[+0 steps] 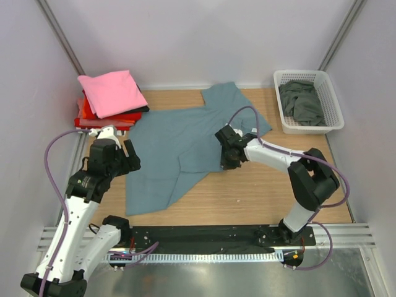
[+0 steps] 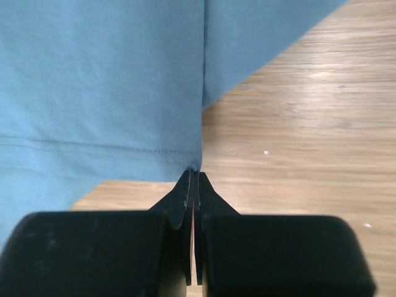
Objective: Fold and stack the t-shirts
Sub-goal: Flatten the tshirt out
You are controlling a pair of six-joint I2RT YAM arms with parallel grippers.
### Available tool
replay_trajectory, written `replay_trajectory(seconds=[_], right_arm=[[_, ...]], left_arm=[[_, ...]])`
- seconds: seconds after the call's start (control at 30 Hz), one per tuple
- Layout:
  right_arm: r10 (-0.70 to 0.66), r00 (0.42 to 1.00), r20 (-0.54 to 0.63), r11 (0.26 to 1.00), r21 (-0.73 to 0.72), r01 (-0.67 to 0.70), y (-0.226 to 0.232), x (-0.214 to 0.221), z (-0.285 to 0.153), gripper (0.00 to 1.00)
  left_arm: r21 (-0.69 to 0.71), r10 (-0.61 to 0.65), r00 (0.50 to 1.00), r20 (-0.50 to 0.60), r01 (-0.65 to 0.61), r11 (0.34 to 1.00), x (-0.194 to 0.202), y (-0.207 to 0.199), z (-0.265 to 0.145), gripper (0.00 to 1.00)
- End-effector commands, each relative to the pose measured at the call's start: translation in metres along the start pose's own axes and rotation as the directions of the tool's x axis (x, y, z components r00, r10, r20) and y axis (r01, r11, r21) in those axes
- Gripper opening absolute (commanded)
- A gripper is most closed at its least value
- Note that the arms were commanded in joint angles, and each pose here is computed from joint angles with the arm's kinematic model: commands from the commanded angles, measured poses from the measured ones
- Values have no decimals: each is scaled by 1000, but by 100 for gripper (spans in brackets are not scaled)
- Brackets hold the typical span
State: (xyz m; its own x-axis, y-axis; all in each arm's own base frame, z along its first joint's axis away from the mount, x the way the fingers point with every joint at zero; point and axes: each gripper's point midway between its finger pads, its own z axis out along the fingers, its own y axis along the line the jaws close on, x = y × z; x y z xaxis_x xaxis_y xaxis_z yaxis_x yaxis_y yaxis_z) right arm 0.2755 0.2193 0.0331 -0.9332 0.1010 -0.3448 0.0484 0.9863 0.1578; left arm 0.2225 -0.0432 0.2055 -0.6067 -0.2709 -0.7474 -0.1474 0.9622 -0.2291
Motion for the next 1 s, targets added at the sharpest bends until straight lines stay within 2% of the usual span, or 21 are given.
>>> replay_trajectory(seconds=[0.0,0.23,0.43,0.73,0.97], right_arm=[[6,987,162,1000,-8,-5,2,-38,-52,1],[46,964,263,998,18,-52,-24,-43,-109,1],[129,928,348,990,1,-139,-59,-27,-158,1],[275,906,321,961,-96,-258,-95,28,-197,1],[362,869,338,932,-140,-334,-123,54,-223,1]], left_arm=[[16,-7,999,49,6,1000,-10,-4,-2,76],[21,-6,999,47,5,1000,-10,-4,-2,76],[28,-5,999,45,3,1000,-10,-6,-2,76],[51,1,1000,25,-2,999,-8,-11,0,76],[50,4,1000,15,-5,999,-7,-11,3,75]])
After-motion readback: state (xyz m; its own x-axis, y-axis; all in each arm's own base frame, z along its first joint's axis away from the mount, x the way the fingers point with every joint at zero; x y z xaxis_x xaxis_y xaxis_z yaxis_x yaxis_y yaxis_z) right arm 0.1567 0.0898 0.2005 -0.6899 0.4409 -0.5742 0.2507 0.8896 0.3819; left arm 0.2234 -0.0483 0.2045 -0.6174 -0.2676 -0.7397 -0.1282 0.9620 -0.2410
